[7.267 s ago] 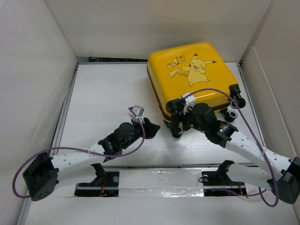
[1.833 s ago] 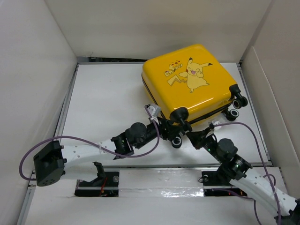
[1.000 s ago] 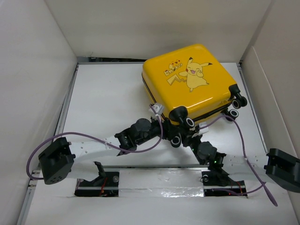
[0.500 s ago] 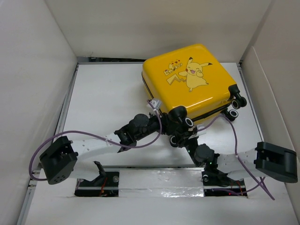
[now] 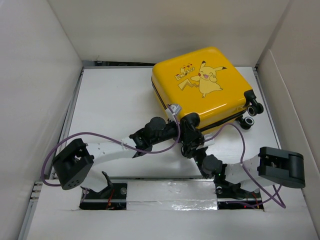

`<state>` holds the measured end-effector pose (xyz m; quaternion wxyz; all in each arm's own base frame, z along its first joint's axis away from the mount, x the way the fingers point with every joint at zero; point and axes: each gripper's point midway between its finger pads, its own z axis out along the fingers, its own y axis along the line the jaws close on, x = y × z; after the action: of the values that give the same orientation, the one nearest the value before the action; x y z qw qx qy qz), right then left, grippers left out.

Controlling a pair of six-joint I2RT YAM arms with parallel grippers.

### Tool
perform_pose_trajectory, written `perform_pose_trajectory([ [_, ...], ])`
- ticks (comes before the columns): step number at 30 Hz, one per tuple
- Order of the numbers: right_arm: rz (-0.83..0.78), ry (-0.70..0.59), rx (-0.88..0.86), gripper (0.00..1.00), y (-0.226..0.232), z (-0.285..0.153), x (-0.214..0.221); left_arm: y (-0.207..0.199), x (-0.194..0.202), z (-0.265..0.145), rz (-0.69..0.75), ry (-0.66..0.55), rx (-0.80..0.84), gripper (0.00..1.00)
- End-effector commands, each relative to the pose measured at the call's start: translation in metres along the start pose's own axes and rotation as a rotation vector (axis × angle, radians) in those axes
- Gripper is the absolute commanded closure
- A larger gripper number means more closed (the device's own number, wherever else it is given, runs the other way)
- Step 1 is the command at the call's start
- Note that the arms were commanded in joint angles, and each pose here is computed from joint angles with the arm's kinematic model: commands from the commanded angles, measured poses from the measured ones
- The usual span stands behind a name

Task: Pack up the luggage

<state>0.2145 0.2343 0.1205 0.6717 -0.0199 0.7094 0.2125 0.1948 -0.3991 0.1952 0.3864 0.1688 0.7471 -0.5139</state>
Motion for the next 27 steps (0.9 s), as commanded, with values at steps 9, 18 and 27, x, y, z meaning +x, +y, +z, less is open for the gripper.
perform_pose_trajectory([
  [9,0.082,-0.214,0.154,0.82,-0.008,0.017,-0.053,-0.041,-0.04,0.001,0.023,-0.087,0.125,0.45],
  [18,0.095,-0.249,0.092,1.0,0.011,0.016,-0.054,-0.046,-0.049,0.004,0.013,-0.109,0.133,0.64],
  [27,0.071,-0.223,-0.065,1.0,0.04,-0.03,-0.065,-0.075,-0.077,0.028,-0.064,-0.125,0.251,0.74],
])
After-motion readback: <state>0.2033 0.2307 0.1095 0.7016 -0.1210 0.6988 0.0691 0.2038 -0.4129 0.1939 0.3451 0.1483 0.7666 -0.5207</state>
